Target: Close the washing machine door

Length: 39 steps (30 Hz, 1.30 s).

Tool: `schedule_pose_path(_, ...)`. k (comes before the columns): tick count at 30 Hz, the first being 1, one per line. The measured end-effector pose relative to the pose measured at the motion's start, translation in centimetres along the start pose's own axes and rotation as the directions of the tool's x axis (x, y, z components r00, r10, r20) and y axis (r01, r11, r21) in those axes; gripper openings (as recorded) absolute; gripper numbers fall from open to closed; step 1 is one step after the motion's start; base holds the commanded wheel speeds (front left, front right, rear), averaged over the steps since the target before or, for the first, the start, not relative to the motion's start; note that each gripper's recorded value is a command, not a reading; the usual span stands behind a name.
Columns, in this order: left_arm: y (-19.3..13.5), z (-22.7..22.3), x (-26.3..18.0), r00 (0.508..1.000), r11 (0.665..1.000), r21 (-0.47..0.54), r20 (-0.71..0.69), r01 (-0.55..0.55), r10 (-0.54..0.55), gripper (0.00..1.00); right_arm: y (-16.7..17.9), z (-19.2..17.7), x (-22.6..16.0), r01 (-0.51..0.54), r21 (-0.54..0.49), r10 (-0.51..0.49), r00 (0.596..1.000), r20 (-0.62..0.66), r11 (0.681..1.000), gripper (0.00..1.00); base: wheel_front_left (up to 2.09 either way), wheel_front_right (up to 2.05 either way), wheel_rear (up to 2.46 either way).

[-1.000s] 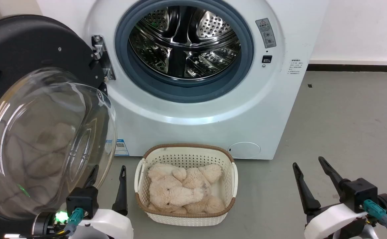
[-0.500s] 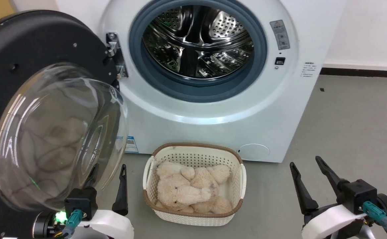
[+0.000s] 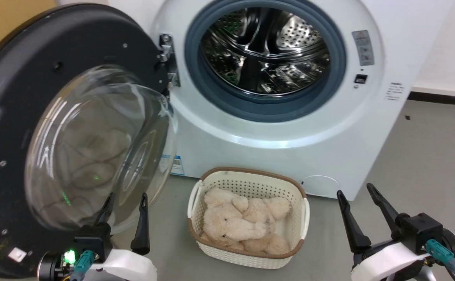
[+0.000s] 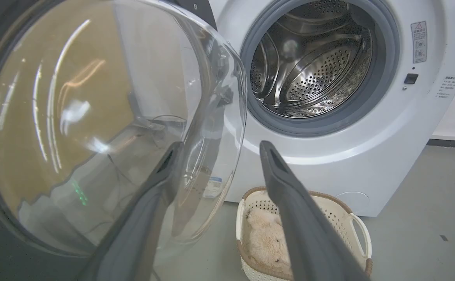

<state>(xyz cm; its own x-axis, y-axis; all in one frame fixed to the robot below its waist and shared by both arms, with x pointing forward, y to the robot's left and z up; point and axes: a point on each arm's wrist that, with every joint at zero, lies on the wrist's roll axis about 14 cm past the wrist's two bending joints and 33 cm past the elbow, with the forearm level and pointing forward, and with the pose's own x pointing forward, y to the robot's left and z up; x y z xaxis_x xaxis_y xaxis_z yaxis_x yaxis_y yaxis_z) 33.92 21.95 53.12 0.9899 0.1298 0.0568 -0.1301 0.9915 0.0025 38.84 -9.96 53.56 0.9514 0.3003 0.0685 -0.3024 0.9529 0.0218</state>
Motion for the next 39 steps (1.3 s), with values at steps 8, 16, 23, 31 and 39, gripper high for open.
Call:
schedule_pose_path(8, 1.8, 0.2, -1.1, 0.998, 0.999, -0.007, 0.013, -0.054, 0.054, 1.0, 2.0, 0.1, 0.9, -0.062, 0.015, 0.062, 0.998, 0.014, 0.998, 1.0, 0.0, 0.0, 0.0)
schedule_pose_path(16, 3.1, 0.4, -2.0, 0.994, 0.994, -0.015, 0.029, -0.104, 0.104, 1.0, 4.0, -0.3, 1.6, -0.121, 0.035, 0.121, 0.993, 0.014, 0.992, 1.0, 0.0, 0.0, 0.0)
schedule_pose_path(23, 4.5, 0.6, -2.8, 0.987, 0.988, -0.021, 0.04, -0.152, 0.153, 1.0, 5.8, -0.8, 2.1, -0.175, 0.045, 0.175, 0.985, 0.012, 0.983, 1.0, 0.0, 0.0, 0.0)
schedule_pose_path(31, 6.5, 1.2, -4.2, 0.971, 0.973, -0.029, 0.067, -0.228, 0.23, 1.0, 8.6, -1.1, 2.8, -0.254, 0.083, 0.254, 0.967, 0.017, 0.964, 1.0, 0.0, 0.0, 0.0)
schedule_pose_path(39, 8.1, 1.6, -5.4, 0.952, 0.956, -0.043, 0.084, -0.291, 0.294, 1.0, 11.2, -1.0, 3.5, -0.33, 0.108, 0.328, 0.944, 0.034, 0.938, 1.0, 0.0, 0.0, 0.0)
